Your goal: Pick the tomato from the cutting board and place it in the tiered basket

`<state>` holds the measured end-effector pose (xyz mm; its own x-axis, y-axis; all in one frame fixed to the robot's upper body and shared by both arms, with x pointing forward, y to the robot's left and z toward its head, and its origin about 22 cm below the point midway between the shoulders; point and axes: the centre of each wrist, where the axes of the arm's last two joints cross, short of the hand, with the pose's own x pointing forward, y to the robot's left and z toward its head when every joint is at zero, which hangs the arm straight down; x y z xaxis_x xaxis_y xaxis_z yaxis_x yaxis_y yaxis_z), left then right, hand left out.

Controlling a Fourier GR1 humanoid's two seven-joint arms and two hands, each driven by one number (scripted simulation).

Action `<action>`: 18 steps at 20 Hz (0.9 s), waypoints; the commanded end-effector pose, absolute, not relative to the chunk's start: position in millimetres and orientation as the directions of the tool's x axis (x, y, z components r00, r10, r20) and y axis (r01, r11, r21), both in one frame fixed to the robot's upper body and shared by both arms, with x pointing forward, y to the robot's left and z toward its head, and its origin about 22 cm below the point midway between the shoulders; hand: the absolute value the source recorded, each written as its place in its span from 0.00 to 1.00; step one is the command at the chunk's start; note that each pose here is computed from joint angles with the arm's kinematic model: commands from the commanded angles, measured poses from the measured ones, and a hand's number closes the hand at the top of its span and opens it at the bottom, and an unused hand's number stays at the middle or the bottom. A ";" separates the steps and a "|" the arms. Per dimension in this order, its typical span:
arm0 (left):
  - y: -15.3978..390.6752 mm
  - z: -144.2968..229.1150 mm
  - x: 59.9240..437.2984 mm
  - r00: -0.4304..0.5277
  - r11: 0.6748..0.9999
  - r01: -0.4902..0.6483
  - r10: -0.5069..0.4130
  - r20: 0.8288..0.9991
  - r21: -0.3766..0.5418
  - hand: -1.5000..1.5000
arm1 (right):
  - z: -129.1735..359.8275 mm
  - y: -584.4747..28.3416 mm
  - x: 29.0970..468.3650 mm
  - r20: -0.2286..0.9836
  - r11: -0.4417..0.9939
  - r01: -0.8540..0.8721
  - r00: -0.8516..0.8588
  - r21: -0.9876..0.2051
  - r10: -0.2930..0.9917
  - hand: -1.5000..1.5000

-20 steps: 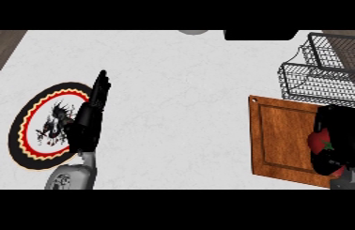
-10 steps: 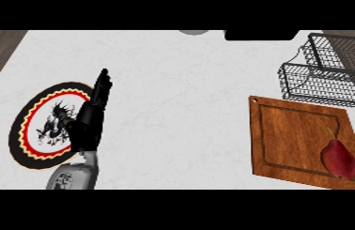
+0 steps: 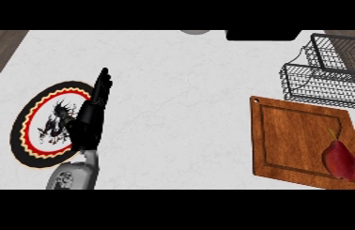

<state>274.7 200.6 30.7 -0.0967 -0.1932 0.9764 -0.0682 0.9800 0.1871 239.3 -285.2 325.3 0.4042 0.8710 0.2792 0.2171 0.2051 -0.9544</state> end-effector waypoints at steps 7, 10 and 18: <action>198.0 33.9 259.4 -0.099 0.984 -0.060 -0.175 0.979 0.170 0.50 | 324.0 -318.8 294.9 0.271 0.176 0.238 0.462 -0.955 0.844 1.00; 200.2 30.0 274.2 -0.100 0.981 -0.052 -0.189 0.977 0.185 0.50 | 325.0 -320.0 313.7 0.216 0.131 0.205 0.478 -0.970 0.852 1.00; 204.1 37.2 276.5 -0.083 0.978 -0.041 -0.205 0.975 0.203 0.50 | 291.2 -378.2 339.6 0.136 0.055 0.173 0.496 -0.983 0.857 1.00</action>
<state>274.1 202.9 34.2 -0.0957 -0.1908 0.9770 -0.0557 0.9810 0.1861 327.7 -359.6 307.4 0.4893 0.8539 0.1776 0.1942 0.0919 -0.9766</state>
